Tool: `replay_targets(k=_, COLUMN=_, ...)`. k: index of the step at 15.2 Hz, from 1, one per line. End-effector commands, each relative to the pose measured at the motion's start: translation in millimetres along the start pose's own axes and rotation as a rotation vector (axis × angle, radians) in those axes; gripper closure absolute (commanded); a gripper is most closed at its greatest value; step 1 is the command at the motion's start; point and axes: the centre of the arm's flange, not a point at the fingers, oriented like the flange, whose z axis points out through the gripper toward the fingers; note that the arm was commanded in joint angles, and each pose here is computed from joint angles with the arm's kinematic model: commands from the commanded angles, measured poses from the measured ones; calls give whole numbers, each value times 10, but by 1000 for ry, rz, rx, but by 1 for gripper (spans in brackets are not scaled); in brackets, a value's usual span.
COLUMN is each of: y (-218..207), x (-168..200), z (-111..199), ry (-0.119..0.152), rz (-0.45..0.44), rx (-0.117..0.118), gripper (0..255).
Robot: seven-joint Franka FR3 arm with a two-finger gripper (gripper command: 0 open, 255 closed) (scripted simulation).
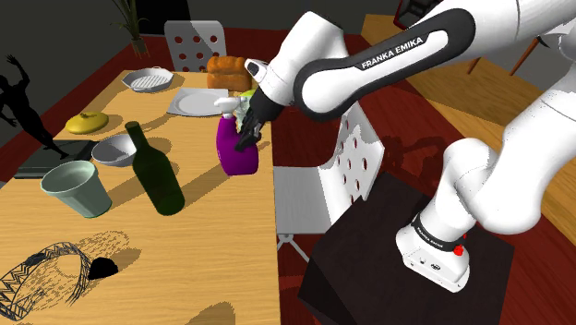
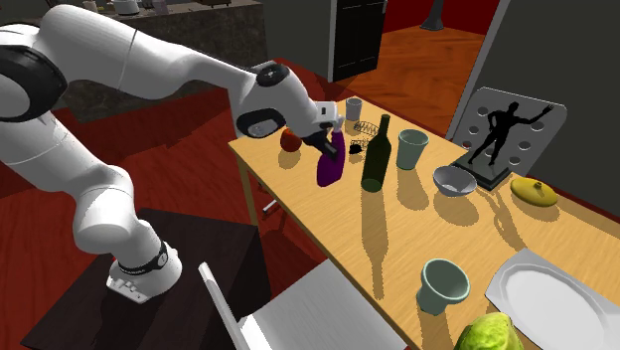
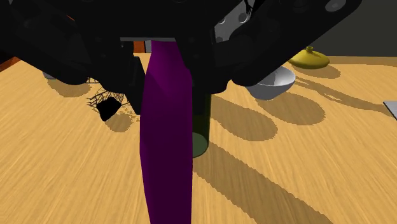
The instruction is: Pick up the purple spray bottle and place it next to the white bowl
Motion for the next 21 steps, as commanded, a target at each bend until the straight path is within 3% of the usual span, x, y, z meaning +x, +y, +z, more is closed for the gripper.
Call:
replay_targets(k=1, y=4, x=54, z=-85, ry=0, rz=0, rx=0, gripper=255)
replay_targets(k=21, y=7, x=608, z=-984, ry=0, rz=0, rx=0, gripper=255)
